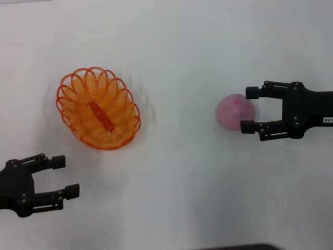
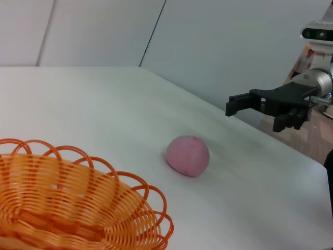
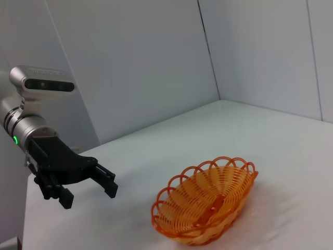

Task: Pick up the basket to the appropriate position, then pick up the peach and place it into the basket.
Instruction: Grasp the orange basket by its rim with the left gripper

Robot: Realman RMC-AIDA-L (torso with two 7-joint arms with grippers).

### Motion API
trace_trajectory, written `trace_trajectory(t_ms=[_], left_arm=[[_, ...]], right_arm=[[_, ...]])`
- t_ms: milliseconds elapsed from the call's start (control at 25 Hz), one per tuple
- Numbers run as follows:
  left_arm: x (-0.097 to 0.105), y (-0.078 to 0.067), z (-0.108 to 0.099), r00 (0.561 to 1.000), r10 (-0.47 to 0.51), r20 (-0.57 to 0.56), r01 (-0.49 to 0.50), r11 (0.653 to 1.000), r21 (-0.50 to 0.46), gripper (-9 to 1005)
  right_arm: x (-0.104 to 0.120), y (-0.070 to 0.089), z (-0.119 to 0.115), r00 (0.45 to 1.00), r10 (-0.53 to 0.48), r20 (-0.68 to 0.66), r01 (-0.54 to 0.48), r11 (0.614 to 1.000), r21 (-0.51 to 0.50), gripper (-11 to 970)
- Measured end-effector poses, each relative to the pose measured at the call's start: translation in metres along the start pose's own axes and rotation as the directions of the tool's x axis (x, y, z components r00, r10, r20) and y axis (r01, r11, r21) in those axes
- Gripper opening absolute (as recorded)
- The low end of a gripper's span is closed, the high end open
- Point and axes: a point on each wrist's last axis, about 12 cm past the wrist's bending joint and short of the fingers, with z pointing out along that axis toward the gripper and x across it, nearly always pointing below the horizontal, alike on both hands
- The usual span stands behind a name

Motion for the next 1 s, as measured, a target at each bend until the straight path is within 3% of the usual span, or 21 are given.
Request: trace_trajectory(t_ms=[720, 1000], left_arm=[[-0.002, 0.0, 0.0, 1.0, -0.008, 0.0, 0.008, 1.0, 0.003, 855], [-0.021, 0.006, -0.006, 1.0, -0.005, -0.016, 0.005, 1.0, -0.007, 855]], right_arm=[[-0.001, -0.001, 0.0, 1.0, -0.003, -0.001, 0.003, 1.0, -0.004, 945], [-0.005, -0.003, 0.0, 1.0, 0.001, -0.004, -0.001, 1.0, -0.01, 945]])
